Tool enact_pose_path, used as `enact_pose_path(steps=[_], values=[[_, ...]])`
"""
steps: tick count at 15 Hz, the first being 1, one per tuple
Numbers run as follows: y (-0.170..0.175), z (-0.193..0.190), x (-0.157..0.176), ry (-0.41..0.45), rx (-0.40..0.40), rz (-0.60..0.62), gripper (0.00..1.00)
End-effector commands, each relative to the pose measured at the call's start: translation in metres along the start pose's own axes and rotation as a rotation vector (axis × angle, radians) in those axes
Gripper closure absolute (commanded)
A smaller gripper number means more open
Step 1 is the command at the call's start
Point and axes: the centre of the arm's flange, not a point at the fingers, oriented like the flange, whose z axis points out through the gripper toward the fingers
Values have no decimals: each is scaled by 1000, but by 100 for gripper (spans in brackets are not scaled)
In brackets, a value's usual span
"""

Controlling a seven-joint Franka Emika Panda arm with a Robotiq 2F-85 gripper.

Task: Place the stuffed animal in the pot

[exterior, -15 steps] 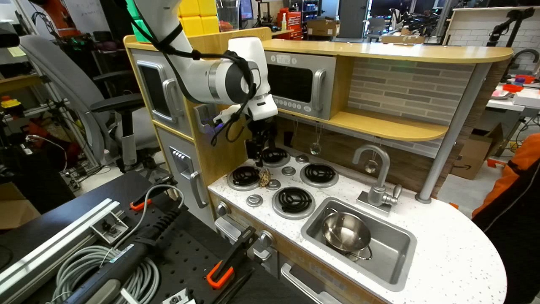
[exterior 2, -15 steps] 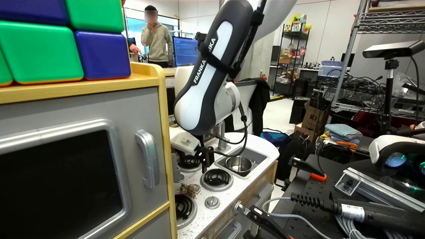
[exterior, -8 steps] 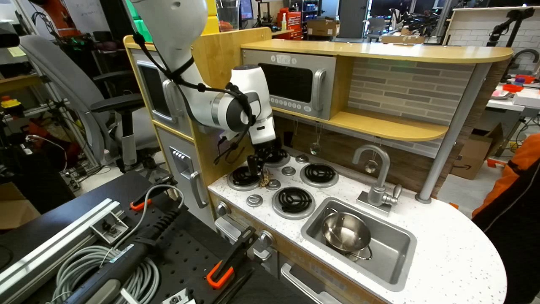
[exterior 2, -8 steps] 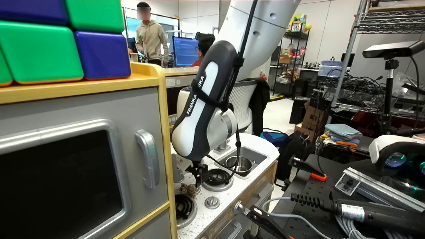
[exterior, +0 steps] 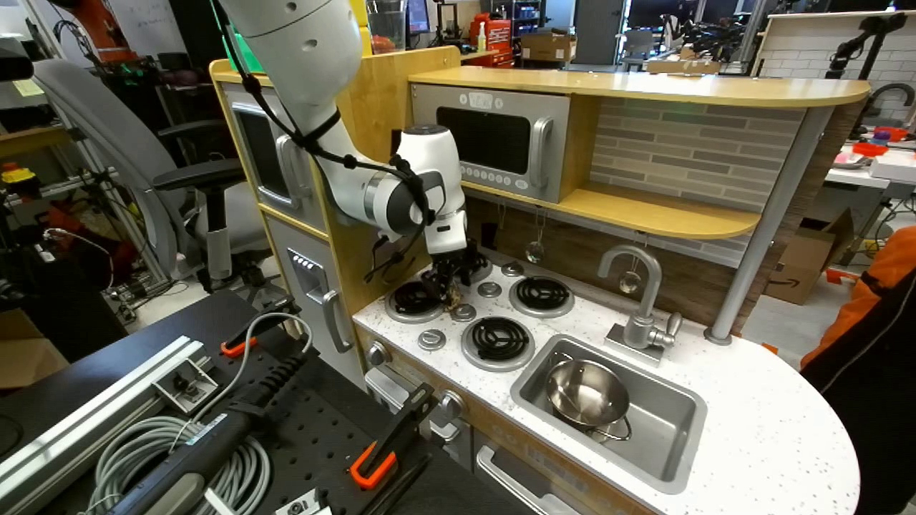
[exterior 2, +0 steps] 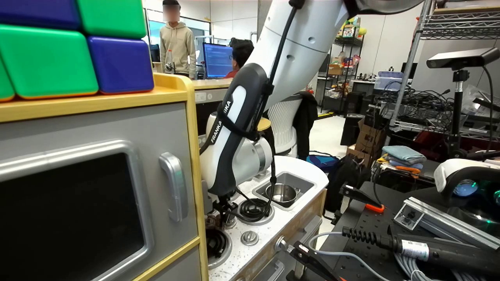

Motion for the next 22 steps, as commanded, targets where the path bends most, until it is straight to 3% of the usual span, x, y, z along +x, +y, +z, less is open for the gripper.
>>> enact_pose_path(steps=[1,5,7,9,13,17,22], values=[[-15,8,-5,-35,-20,57,65],[-21,6,-4,-42,-56,98,98],[-24,2,2,-26,-56,126,100],[-34,-5,19,40,-6,185,99],[-52,-14,94,224,46,313,97],[-52,-4,160,402,42,419,97],[-38,15,206,617,-20,547,97]])
